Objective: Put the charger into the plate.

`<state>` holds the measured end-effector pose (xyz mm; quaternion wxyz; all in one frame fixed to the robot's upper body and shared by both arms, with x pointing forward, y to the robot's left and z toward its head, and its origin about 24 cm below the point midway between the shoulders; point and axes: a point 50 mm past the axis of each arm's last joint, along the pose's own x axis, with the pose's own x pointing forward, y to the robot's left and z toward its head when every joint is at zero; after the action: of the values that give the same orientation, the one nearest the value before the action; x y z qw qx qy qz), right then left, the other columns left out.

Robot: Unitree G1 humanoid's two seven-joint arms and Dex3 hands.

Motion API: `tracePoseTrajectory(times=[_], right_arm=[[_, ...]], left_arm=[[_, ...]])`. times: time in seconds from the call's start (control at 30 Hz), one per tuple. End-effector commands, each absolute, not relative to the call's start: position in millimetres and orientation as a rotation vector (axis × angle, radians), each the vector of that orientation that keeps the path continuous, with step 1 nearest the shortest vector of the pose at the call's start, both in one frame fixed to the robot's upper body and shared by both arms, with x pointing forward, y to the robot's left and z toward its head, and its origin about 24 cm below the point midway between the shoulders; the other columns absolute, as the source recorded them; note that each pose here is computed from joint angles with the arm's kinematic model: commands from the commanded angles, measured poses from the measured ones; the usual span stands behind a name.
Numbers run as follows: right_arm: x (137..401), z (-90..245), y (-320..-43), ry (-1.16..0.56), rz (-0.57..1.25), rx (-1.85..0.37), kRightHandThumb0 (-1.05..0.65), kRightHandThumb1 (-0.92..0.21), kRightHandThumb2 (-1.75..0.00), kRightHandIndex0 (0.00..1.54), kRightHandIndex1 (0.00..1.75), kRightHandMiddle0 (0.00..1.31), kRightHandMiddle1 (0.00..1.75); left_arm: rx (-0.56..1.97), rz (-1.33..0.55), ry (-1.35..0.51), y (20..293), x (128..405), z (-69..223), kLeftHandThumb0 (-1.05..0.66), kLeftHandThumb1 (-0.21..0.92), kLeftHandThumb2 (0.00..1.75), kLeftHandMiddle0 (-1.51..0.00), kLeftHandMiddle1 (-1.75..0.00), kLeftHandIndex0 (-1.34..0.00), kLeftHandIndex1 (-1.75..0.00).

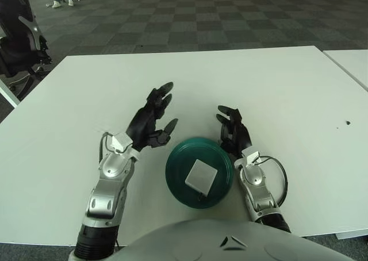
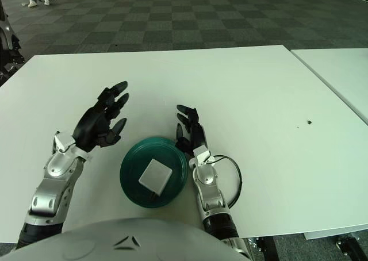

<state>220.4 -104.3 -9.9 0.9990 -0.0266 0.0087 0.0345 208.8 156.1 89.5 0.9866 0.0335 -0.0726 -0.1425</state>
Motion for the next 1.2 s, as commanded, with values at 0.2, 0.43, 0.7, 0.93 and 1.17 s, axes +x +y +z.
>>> tracePoseTrajectory(times=[0.2,0.43,0.7,0.93,1.17], right_arm=[[190,-64,-128,0.326,0.032,-0.113,-0.77,-0.92,-0.95,0.27,0.16,0.00,0.71],[190,-65,-134,0.321,0.018,-0.114,-0.78,-0.92,-0.94,0.28,0.15,0.00,0.73],[191,-69,-141,0.387,-0.028,-0.099,-0.81,-0.92,-0.90,0.26,0.12,0.00,0.73],[191,-72,-150,0.420,-0.056,-0.094,-0.81,-0.92,-0.88,0.26,0.08,0.00,0.67],[189,-73,-157,0.435,-0.081,-0.105,-0.79,-0.92,-0.87,0.27,0.07,0.00,0.67]], left_arm=[[0.084,-0.190,-0.074,172,207,59,-0.96,0.92,0.87,0.00,0.00,0.00,-0.14],[0.126,-0.163,-0.050,174,193,42,-1.00,0.92,0.87,0.00,0.00,0.00,-0.05],[0.127,-0.138,-0.024,173,184,23,-1.02,0.92,0.90,0.00,0.00,0.00,0.00],[0.127,-0.112,-0.027,168,182,13,-1.03,0.92,0.93,0.00,0.00,0.00,0.00],[0.070,-0.034,0.071,172,172,-18,-1.03,0.92,0.97,0.00,0.00,0.00,0.00]])
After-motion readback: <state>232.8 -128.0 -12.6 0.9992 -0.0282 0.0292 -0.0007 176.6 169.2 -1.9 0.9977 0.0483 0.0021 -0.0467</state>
